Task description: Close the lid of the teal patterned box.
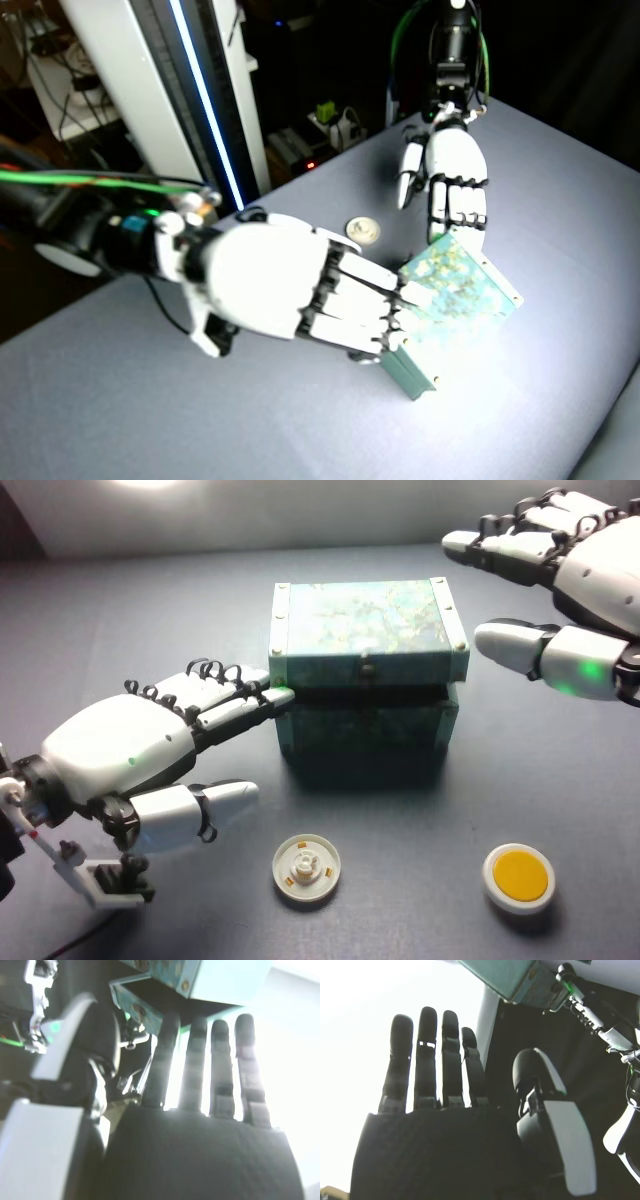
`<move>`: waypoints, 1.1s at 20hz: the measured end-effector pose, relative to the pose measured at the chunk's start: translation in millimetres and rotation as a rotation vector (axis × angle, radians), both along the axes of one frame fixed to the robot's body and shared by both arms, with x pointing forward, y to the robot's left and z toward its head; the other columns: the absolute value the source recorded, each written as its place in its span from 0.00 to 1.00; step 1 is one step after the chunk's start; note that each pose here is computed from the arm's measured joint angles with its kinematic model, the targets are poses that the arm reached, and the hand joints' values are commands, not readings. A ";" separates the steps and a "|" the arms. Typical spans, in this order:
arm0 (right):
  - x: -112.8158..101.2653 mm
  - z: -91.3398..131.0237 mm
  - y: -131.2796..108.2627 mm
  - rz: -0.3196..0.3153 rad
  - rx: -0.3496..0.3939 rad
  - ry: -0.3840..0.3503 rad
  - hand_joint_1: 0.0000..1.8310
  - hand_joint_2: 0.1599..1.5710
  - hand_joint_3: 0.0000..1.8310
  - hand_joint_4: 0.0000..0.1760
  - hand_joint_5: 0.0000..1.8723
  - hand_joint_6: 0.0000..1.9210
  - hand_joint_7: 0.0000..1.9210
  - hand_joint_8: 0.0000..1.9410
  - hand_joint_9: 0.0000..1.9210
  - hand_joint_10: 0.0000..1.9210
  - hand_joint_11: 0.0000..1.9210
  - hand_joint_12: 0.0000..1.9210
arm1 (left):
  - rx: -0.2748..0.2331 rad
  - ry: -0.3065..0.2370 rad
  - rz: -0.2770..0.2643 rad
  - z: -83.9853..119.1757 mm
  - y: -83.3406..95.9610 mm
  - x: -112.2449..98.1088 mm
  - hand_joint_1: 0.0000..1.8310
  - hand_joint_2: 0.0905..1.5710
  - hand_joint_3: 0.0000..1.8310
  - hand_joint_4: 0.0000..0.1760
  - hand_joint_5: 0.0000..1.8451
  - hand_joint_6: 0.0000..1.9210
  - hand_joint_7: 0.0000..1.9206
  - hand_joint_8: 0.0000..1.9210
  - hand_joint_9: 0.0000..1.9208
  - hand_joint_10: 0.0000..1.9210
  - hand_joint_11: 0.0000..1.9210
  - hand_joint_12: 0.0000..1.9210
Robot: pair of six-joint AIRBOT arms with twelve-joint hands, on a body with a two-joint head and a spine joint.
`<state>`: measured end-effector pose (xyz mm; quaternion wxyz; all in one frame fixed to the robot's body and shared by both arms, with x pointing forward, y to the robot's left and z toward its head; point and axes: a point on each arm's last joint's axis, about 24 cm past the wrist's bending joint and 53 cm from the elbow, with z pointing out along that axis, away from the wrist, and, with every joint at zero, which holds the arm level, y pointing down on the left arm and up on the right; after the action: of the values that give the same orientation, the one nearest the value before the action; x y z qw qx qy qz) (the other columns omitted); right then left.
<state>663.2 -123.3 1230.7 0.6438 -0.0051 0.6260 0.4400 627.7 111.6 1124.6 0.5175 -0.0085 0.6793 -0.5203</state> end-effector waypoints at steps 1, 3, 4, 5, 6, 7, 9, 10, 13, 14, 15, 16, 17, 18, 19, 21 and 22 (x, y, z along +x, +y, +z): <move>-2.2 2.4 -3.4 -0.004 0.004 -0.010 0.11 0.89 0.00 0.00 0.15 0.01 0.25 0.02 0.06 0.54 0.00 0.93 | -0.003 -0.009 -0.004 3.1 1.3 -2.1 0.01 0.95 0.00 0.29 0.02 0.00 0.00 0.00 0.00 0.00 0.00 0.15; -8.0 8.2 -10.2 -0.010 0.013 -0.031 0.07 0.90 0.00 0.00 0.15 0.01 0.26 0.02 0.06 0.54 0.00 0.93 | -0.018 -0.030 -0.002 11.6 6.9 -6.6 0.01 0.97 0.00 0.18 0.03 0.00 0.00 0.00 0.00 0.00 0.00 0.11; -9.7 9.1 -12.6 -0.013 0.014 -0.035 0.06 0.90 0.00 0.00 0.15 0.01 0.26 0.02 0.05 0.54 0.00 0.92 | -0.019 -0.039 0.000 14.7 9.7 -8.3 0.00 0.97 0.00 0.25 0.04 0.00 0.00 0.00 0.00 0.00 0.00 0.13; -10.8 11.2 -15.2 -0.016 0.019 -0.038 0.05 0.89 0.00 0.00 0.14 0.01 0.24 0.02 0.04 0.53 0.00 0.89 | -0.020 -0.051 0.001 17.9 12.7 -10.8 0.02 0.96 0.00 0.25 0.05 0.01 0.00 0.00 0.00 0.00 0.00 0.14; -12.8 15.3 -18.5 -0.019 0.026 -0.052 0.05 0.90 0.00 0.00 0.13 0.00 0.22 0.01 0.04 0.52 0.00 0.87 | -0.018 -0.058 0.005 19.5 14.9 -12.5 0.01 0.96 0.00 0.32 0.03 0.00 0.00 0.00 0.00 0.00 0.00 0.16; -15.6 17.3 -21.3 -0.021 0.032 -0.059 0.06 0.90 0.00 0.00 0.13 0.01 0.22 0.01 0.05 0.51 0.00 0.87 | -0.024 -0.073 0.006 22.1 15.8 -14.0 0.02 0.95 0.00 0.45 0.01 0.00 0.00 0.00 0.00 0.00 0.00 0.19; -22.8 20.9 -27.3 -0.025 0.036 -0.076 0.05 0.90 0.00 0.00 0.13 0.01 0.18 0.00 0.00 0.51 0.00 0.88 | -0.026 -0.100 0.020 29.8 19.4 -14.4 0.06 0.92 0.00 0.38 0.00 0.00 0.00 0.00 0.00 0.00 0.00 0.09; -28.5 23.2 -33.2 -0.029 0.031 -0.090 0.06 0.89 0.00 0.00 0.14 0.02 0.20 0.01 0.03 0.53 0.00 0.92 | -0.038 -0.132 0.036 39.6 24.6 -13.7 0.07 0.93 0.00 0.18 0.00 0.00 0.00 0.00 0.00 0.00 0.00 0.04; -41.9 33.8 -51.8 -0.055 0.043 -0.131 0.06 0.89 0.00 0.00 0.11 0.01 0.17 0.00 0.00 0.51 0.00 0.91 | -0.073 -0.197 0.098 62.0 43.2 -11.2 0.10 0.93 0.00 0.29 0.00 0.00 0.00 0.00 0.00 0.00 0.00 0.00; -47.2 38.7 -59.6 -0.069 0.054 -0.148 0.09 0.87 0.00 0.00 0.10 0.01 0.16 0.00 0.01 0.44 0.00 0.85 | -0.074 -0.224 0.118 67.8 49.8 -11.4 0.12 0.92 0.00 0.31 0.00 0.00 0.00 0.00 0.00 0.00 0.00 0.00; -52.2 42.4 -64.8 -0.078 0.063 -0.162 0.09 0.87 0.00 0.00 0.06 0.00 0.10 0.00 0.00 0.32 0.00 0.73 | -0.088 -0.235 0.134 72.0 54.6 -11.9 0.13 0.91 0.00 0.28 0.00 0.00 0.00 0.00 0.00 0.00 0.00 0.00; -56.9 44.9 -68.1 -0.080 0.067 -0.176 0.09 0.85 0.00 0.00 0.02 0.00 0.03 0.00 0.00 0.20 0.00 0.61 | -0.100 -0.241 0.149 74.2 58.7 -12.9 0.16 0.90 0.00 0.41 0.00 0.00 0.00 0.00 0.00 0.00 0.00 0.00; -64.1 47.6 -72.2 -0.084 0.072 -0.190 0.10 0.85 0.00 0.00 0.00 0.00 0.01 0.00 0.00 0.11 0.00 0.45 | -0.095 -0.261 0.160 77.8 62.8 -15.1 0.14 0.90 0.00 0.63 0.00 0.00 0.00 0.00 0.00 0.00 0.00 0.00; -65.5 48.2 -73.1 -0.084 0.071 -0.194 0.10 0.86 0.00 0.00 0.00 0.00 0.00 0.00 0.00 0.07 0.00 0.42 | -0.098 -0.265 0.165 79.2 64.6 -16.0 0.14 0.89 0.00 0.73 0.00 0.00 0.00 0.00 0.00 0.00 0.00 0.00; -68.3 49.8 -77.1 -0.093 0.082 -0.204 0.10 0.88 0.00 0.05 0.00 0.00 0.00 0.00 0.00 0.01 0.00 0.27 | -0.099 -0.289 0.178 85.3 68.2 -17.2 0.14 0.88 0.00 0.74 0.00 0.00 0.00 0.00 0.00 0.00 0.00 0.00; -71.7 52.1 -81.7 -0.105 0.091 -0.211 0.09 0.88 0.00 0.13 0.00 0.00 0.00 0.00 0.00 0.00 0.00 0.05 | -0.117 -0.315 0.193 92.6 74.5 -19.9 0.14 0.90 0.00 0.56 0.00 0.00 0.00 0.00 0.00 0.00 0.00 0.00; -74.9 55.1 -82.9 -0.105 0.098 -0.221 0.11 0.88 0.00 0.10 0.00 0.00 0.00 0.00 0.00 0.00 0.00 0.01 | -0.120 -0.326 0.204 95.6 78.3 -20.2 0.12 0.89 0.00 0.63 0.00 0.00 0.00 0.00 0.00 0.00 0.00 0.00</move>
<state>588.2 -206.2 1285.7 0.7307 0.0107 0.5283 0.4323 607.5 190.0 1220.1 0.6693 -0.0238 0.5497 -0.4992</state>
